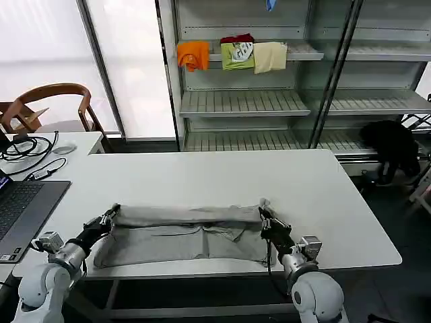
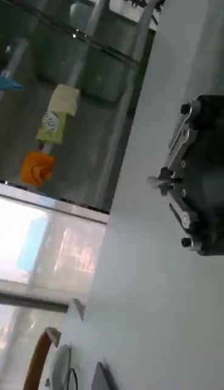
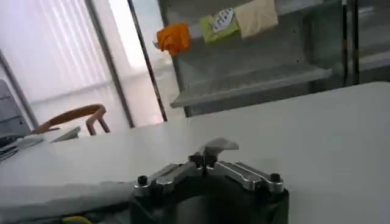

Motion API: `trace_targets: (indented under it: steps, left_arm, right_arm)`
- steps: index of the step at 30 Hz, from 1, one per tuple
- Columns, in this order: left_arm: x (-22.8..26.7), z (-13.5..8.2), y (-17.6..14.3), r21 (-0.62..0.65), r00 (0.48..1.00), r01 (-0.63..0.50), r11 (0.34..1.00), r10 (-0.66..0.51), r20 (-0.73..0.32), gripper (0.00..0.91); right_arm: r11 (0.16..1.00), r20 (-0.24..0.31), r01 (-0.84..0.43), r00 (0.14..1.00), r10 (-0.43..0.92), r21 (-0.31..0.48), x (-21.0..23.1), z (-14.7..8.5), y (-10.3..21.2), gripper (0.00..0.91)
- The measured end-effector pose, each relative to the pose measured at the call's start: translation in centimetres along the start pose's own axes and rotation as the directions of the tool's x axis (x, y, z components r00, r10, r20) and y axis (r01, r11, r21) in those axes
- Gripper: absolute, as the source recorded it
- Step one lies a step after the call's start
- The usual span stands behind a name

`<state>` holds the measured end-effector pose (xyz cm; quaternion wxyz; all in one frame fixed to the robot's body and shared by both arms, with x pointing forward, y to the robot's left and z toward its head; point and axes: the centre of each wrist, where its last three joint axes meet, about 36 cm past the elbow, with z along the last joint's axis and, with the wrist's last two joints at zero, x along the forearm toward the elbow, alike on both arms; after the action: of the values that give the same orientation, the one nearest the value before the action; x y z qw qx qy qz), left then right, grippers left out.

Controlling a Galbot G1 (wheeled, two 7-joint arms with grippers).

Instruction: Fold and organize the clothes.

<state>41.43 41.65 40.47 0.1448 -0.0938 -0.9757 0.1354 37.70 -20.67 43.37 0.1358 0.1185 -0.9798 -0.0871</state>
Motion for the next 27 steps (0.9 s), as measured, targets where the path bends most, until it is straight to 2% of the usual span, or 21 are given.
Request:
trace_targets:
  steps: [6,17,18,19,20,21,22,27]
  left_arm:
    - [1.0,0.9,-0.4,-0.057,0.999,0.040,0.998,-0.041,-0.019,0.907]
    - [2.5,2.8,-2.3,-0.117,0.989,0.132,0.984,-0.138,-0.046,0.907]
    - [2.6,3.0,-2.4,-0.120,0.988,0.139,0.983,-0.146,-0.048,0.756]
    - [2.7,3.1,-2.6,-0.121,0.988,0.143,0.982,-0.149,-0.049,0.453]
    - [2.7,3.2,-2.7,-0.121,0.987,0.145,0.982,-0.152,-0.049,0.302]
    - [2.8,3.3,-2.8,-0.124,0.986,0.150,0.981,-0.157,-0.049,0.091]
    - [2.9,3.4,-2.9,-0.125,0.986,0.152,0.981,-0.159,-0.049,0.020]
    - [3.3,3.7,-3.6,-0.134,0.985,0.156,0.978,-0.165,-0.052,0.010]
  right_arm:
    - [0.997,-0.018,-0.060,0.998,0.060,0.043,1.1,0.7,-0.7,0.907]
    - [0.989,0.040,-0.139,0.990,0.138,0.041,2.3,-1.4,-2.6,0.907]
    - [0.989,0.044,-0.141,0.989,0.140,0.039,2.3,-1.6,-2.7,0.907]
    - [0.989,0.048,-0.143,0.989,0.142,0.038,2.4,-1.7,-2.7,0.907]
    - [0.989,0.051,-0.147,0.988,0.145,0.036,2.4,-1.9,-2.8,0.907]
    - [0.988,0.054,-0.149,0.988,0.147,0.033,2.3,-2.0,-2.8,0.907]
    - [0.988,0.056,-0.150,0.987,0.148,0.031,2.3,-2.1,-2.8,0.907]
    - [0.987,0.071,-0.157,0.985,0.156,0.019,2.2,-2.7,-2.8,0.907]
